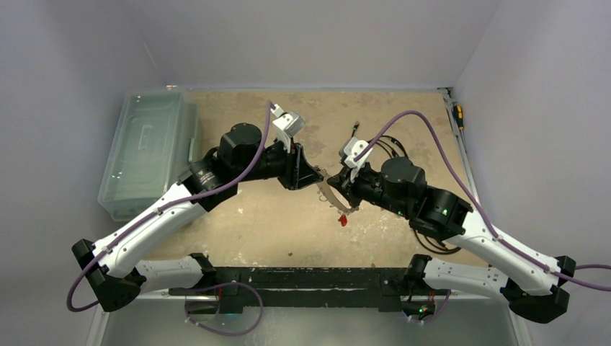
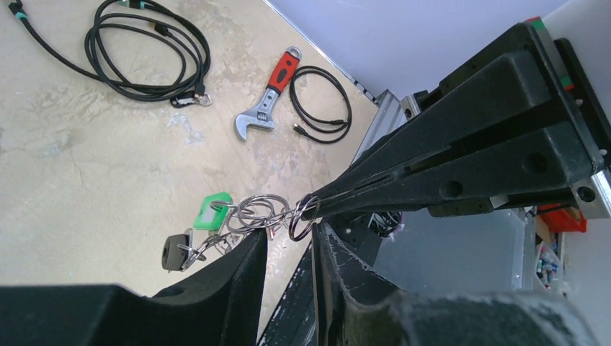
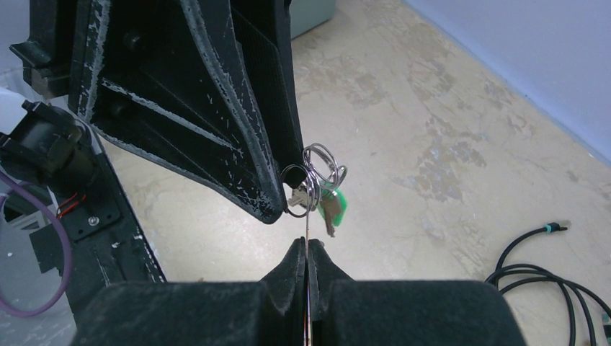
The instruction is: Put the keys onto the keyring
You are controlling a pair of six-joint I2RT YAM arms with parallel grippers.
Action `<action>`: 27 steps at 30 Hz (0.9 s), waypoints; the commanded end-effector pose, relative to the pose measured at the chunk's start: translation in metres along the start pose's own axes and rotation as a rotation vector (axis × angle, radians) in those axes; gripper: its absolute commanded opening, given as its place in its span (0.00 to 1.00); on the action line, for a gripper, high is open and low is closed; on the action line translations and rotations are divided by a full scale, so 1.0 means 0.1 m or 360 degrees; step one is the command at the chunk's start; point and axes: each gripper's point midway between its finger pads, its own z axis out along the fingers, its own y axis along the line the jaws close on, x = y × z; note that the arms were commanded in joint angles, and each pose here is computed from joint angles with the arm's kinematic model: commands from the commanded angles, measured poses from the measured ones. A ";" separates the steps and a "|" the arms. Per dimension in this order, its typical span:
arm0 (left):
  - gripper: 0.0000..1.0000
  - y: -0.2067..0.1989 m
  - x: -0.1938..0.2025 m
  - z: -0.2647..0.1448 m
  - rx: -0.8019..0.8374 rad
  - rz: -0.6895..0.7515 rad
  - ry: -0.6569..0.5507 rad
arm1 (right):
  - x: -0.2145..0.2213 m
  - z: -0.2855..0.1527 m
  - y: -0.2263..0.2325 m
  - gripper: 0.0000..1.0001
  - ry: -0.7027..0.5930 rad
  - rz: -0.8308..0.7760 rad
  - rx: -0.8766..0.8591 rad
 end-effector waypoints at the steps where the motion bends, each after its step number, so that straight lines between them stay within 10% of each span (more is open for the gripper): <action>1: 0.28 -0.04 -0.20 -0.04 -0.0018 -0.0039 -0.0135 | -0.28 -0.10 0.00 0.00 -0.0128 0.0028 -0.0004; 27: 0.27 -0.15 -0.25 -0.10 0.0054 -0.0125 -0.0210 | -0.36 -0.09 0.04 0.00 -0.0168 0.0105 -0.0026</action>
